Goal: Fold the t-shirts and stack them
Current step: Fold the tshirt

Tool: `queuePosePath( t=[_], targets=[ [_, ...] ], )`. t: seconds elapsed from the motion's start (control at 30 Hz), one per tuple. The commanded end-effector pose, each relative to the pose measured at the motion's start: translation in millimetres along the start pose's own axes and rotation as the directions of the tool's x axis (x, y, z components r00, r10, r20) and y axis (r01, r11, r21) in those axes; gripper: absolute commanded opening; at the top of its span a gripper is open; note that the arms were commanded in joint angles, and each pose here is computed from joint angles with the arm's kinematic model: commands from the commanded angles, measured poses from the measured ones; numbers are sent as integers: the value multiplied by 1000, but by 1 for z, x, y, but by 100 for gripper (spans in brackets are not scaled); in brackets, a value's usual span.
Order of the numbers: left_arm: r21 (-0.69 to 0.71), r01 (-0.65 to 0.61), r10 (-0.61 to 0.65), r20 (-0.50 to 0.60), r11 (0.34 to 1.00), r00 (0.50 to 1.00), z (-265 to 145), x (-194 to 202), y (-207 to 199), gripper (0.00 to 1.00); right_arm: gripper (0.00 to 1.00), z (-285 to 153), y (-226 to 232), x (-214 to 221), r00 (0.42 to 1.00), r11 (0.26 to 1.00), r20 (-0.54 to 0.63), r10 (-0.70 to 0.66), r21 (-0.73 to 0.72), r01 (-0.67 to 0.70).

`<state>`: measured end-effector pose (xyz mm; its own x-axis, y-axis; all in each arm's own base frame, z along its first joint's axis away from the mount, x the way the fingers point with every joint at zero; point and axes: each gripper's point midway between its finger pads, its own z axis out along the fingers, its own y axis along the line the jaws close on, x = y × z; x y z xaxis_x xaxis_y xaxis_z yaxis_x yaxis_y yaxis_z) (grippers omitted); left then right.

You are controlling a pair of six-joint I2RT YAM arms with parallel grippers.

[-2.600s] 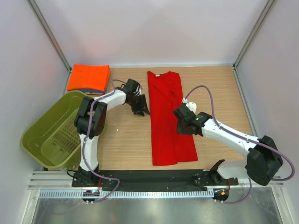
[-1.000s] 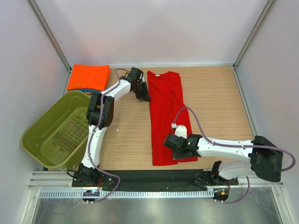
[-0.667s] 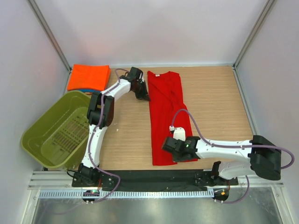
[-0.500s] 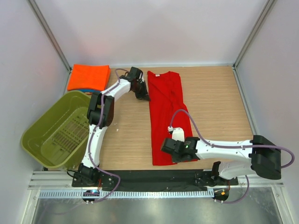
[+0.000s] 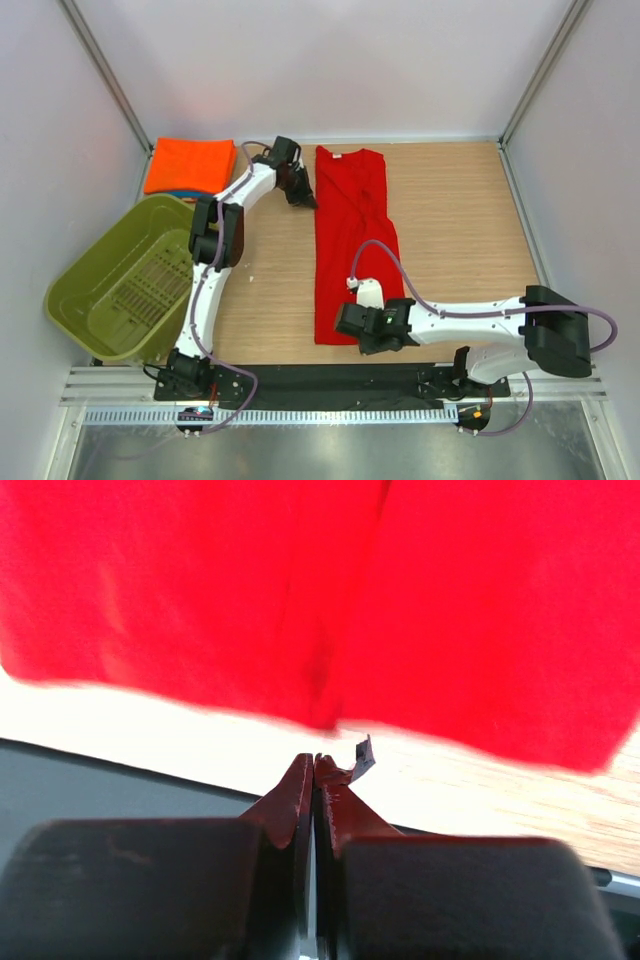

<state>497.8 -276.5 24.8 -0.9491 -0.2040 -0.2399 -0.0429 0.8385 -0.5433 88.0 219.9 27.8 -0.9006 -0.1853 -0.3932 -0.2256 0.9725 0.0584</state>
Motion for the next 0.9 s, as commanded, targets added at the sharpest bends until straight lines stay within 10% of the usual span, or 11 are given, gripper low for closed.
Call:
queuePosePath(
  t=[0.0,0.07,0.1,0.27,0.87],
  targets=[
    [-39,2,-1,28,999,1000,-1,-23,23,0,9,-22,37,-33,997,996,78,13,-95,-6],
    [-15,4,-4,39,1000,999,-10,-34,19,8,26,-33,42,-54,992,996,127,-9,-85,20],
    [-10,-8,8,47,1000,999,-19,-38,16,25,28,-45,51,-70,990,994,144,3,-110,13],
    [-9,-14,15,60,1000,998,-57,-21,10,41,32,-55,22,-154,966,960,167,199,-229,-159],
    [38,-330,322,143,943,936,-124,197,-101,33,48,38,-187,-427,793,808,282,540,-439,-393]
  ],
)
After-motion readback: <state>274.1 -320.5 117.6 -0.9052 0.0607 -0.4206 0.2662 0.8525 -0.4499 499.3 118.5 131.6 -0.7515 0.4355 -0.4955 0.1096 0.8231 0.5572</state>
